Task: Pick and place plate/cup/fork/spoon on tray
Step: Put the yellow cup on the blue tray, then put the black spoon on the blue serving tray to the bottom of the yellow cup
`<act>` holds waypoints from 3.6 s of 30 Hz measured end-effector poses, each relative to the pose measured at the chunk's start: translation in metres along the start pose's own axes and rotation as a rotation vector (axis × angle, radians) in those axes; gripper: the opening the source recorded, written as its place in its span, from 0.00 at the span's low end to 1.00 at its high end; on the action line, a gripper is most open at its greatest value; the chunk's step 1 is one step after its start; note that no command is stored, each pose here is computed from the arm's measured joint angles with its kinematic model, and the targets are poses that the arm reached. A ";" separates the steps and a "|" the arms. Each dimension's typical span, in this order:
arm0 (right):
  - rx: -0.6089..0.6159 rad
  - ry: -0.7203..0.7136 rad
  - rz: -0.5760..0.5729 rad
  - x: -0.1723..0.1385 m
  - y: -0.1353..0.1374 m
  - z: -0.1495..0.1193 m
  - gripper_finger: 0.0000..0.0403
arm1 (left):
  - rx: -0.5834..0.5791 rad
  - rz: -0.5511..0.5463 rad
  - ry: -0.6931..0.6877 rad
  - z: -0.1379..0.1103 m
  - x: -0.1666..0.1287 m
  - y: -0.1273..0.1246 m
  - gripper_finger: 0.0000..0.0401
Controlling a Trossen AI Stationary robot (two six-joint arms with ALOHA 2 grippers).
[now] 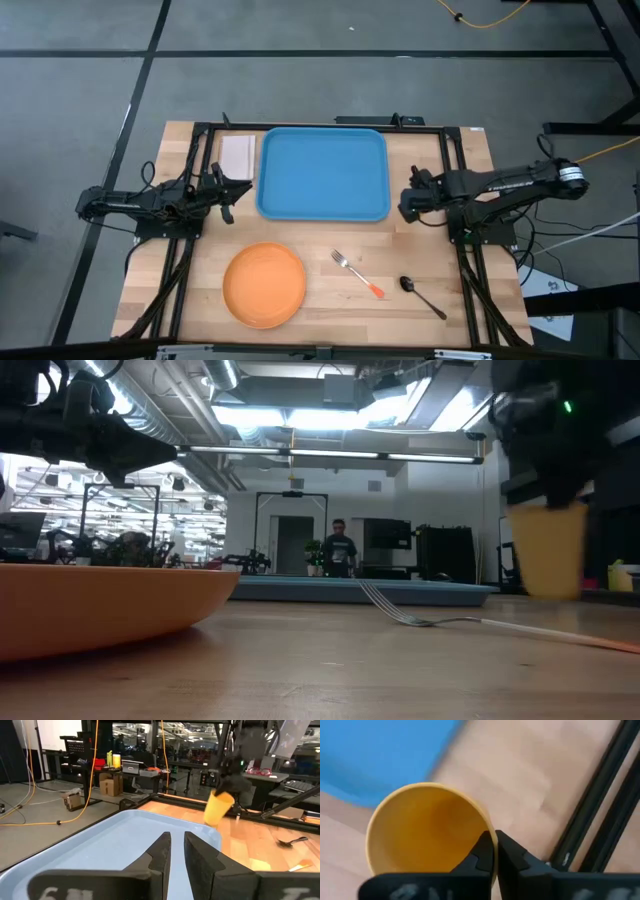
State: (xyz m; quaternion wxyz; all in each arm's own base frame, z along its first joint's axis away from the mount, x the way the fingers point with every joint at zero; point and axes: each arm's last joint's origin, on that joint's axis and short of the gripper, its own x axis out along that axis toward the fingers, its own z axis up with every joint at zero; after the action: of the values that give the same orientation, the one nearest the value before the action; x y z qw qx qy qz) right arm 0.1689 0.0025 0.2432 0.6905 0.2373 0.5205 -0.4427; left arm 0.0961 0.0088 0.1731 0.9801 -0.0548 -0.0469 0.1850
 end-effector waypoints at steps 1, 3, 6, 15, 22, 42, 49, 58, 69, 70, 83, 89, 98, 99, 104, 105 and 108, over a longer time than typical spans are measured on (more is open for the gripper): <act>-0.005 -0.048 0.018 -0.009 0.001 0.006 0.02 | 0.000 0.000 0.000 0.000 0.000 0.000 0.12; -0.015 -0.142 0.038 -0.024 0.004 0.016 0.01 | 0.000 0.000 0.000 0.000 0.000 0.000 0.12; 0.022 -0.286 0.074 -0.041 0.006 0.035 0.01 | 0.000 0.000 0.000 0.000 0.000 0.000 0.12; 0.028 -0.479 0.051 -0.016 0.019 0.099 0.01 | 0.000 0.000 0.000 0.000 0.000 0.000 0.12; -0.020 -0.383 0.052 0.037 0.016 0.145 0.01 | 0.000 0.000 0.000 0.000 0.000 0.000 0.12; 0.075 -0.217 0.183 0.097 -0.028 0.185 0.01 | 0.000 0.000 0.000 0.000 0.000 0.000 0.12; 0.085 -0.187 0.174 0.103 -0.026 0.184 0.09 | 0.000 0.000 0.000 0.000 0.000 0.000 0.12; 0.034 -0.192 0.168 0.103 -0.026 0.184 0.15 | 0.000 0.000 0.000 0.000 0.000 0.000 0.12; 0.033 -0.260 0.176 0.102 -0.025 0.191 0.24 | 0.000 0.000 0.000 0.000 0.000 0.000 0.12; 0.034 -0.263 0.166 0.102 -0.025 0.191 0.24 | 0.000 0.000 0.000 0.000 0.000 0.000 0.12; 0.069 -0.359 0.094 0.084 -0.032 0.193 0.24 | 0.000 0.000 0.000 0.000 0.000 0.000 0.12; 0.049 -0.404 0.225 0.057 -0.030 0.187 0.24 | 0.000 0.000 0.000 0.000 0.000 0.000 0.12; -0.149 -0.285 0.605 0.011 0.009 0.145 0.24 | 0.000 0.000 0.000 0.000 0.000 0.000 0.12; -0.145 -0.258 0.606 0.006 0.013 0.137 0.24 | 0.000 0.000 0.000 0.000 0.000 0.000 0.12; -0.130 -0.125 0.478 -0.014 0.032 0.087 0.24 | 0.000 0.000 0.000 0.000 0.000 0.000 0.12; -0.127 -0.104 0.459 -0.018 0.037 0.076 0.24 | 0.000 0.000 0.000 0.000 0.000 0.000 0.12; -0.161 -0.082 0.442 -0.030 0.053 0.045 0.24 | 0.000 0.000 0.000 0.000 0.000 0.000 0.12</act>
State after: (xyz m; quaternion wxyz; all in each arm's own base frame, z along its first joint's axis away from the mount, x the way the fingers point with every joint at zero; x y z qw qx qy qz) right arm 0.2354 0.0038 0.2795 0.8078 0.2715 0.4612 -0.2473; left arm 0.0961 0.0088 0.1731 0.9801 -0.0548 -0.0469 0.1850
